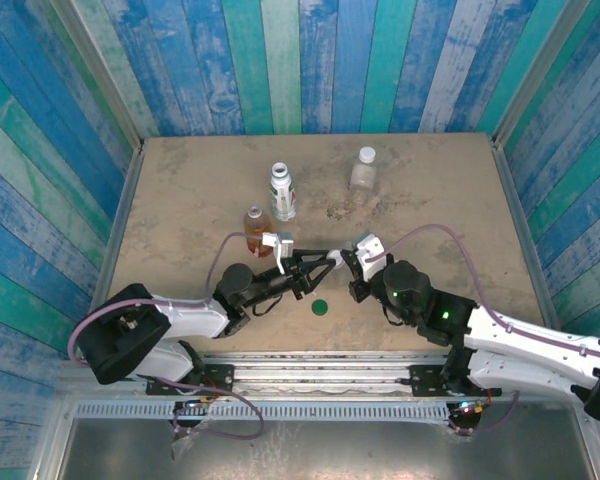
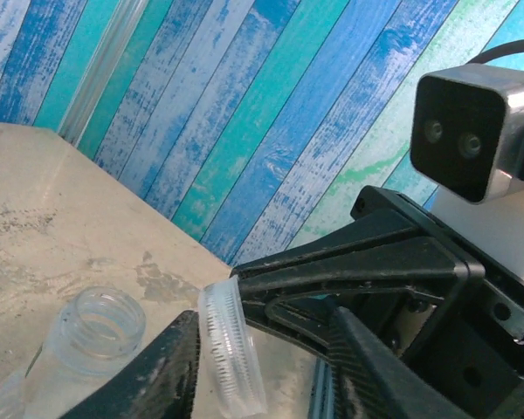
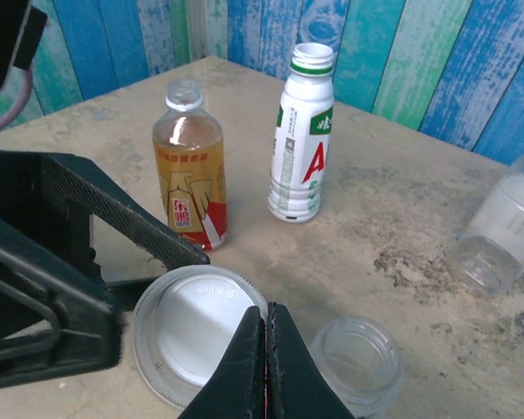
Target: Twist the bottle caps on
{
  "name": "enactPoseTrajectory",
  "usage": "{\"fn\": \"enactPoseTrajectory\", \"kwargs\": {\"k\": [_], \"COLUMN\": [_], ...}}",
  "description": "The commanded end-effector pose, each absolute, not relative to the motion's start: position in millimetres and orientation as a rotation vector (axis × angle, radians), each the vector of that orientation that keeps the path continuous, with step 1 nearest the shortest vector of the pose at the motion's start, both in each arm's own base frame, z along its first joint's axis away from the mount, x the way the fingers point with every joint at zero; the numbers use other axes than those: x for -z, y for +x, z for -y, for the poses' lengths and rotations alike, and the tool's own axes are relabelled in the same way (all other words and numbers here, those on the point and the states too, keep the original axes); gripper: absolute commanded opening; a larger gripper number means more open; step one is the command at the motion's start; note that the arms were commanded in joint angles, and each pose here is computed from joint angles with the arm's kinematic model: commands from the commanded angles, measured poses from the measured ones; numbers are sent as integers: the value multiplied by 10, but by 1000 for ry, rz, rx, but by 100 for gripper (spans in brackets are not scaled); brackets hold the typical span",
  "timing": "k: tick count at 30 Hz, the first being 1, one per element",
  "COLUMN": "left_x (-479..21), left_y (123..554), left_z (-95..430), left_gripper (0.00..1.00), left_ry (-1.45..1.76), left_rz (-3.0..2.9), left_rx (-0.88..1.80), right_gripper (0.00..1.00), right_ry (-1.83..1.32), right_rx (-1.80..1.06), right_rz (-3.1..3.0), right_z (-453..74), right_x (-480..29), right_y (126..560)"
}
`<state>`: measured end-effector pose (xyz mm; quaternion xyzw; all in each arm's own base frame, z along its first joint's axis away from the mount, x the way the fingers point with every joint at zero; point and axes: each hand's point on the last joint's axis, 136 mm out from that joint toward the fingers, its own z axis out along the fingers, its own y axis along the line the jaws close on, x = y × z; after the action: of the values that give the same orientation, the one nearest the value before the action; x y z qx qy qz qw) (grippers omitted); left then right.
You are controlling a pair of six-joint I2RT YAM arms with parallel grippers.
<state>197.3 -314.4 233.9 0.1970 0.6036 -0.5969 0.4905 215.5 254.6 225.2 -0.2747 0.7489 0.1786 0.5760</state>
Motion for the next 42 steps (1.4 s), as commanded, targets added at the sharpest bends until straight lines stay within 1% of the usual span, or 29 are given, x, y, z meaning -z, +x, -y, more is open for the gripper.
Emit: {"fn": "enactPoseTrajectory", "kwargs": {"k": [1,6,12,14,15,16,18,21,22,23,25,26,27,30,34,38,42], "left_x": [-2423,-2395,-2420,-2404,-2401,-2407,-2420,-2438,-2462,-2471,-2473,-2479,-2497,-2600,-2719,-2772,-2800], "left_y": [1930,1956,1957,1959,1964,1972,1987,2049,2069,2094,2179,2216,2256,2311,2369,2483,2594], "left_z": [3177,3159,3160,3151,3145,3134,3114,3053,3027,3003,2940,2913,2877,2803,2825,2905,2937], "left_gripper": [37,35,20,14,13,13,13,13,16,18,18,18,18,17,17,18,18], "left_ry": [489,477,498,514,518,520,525,526,532,541,551,557,564,605,708,797,841], "left_rz": [-1446,-1460,-1457,-1459,-1459,-1456,-1449,-1436,-1421,-1408,-1391,-1382,-1369,-1295,-1198,-1164,-1150], "left_rx": [1487,1466,1439,1409,1395,1379,1345,1252,1210,1165,1043,989,926,772,586,437,323], "right_gripper": [1,0,1,3,5,8,20,47,55,59,66,67,69,67,66,67,62], "right_ry": [-616,-617,-625,-627,-627,-632,-645,-626,-580,-516,-349,-287,-215,-32,116,183,275], "right_rx": [-463,-478,-483,-490,-492,-504,-522,-562,-574,-583,-617,-642,-686,-868,-1089,-1197,-1265], "right_rz": [-1709,-1702,-1709,-1707,-1705,-1702,-1699,-1717,-1735,-1759,-1815,-1839,-1879,-1986,-2026,-2030,-2017], "right_z": [-2600,-2620,-2641,-2647,-2648,-2662,-2688,-2696,-2660,-2611,-2494,-2457,-2431,-2437,-2493,-2504,-2447], "right_x": [-2447,-2467,-2441,-2454,-2464,-2489,-2545,-2637,-2671,-2691,-2722,-2729,-2722,-2719,-2825,-2959,-3016], "right_y": [2169,2161,2157,2151,2148,2136,2114,2087,2103,2130,2185,2197,2201,2189,2202,2274,2375]}}
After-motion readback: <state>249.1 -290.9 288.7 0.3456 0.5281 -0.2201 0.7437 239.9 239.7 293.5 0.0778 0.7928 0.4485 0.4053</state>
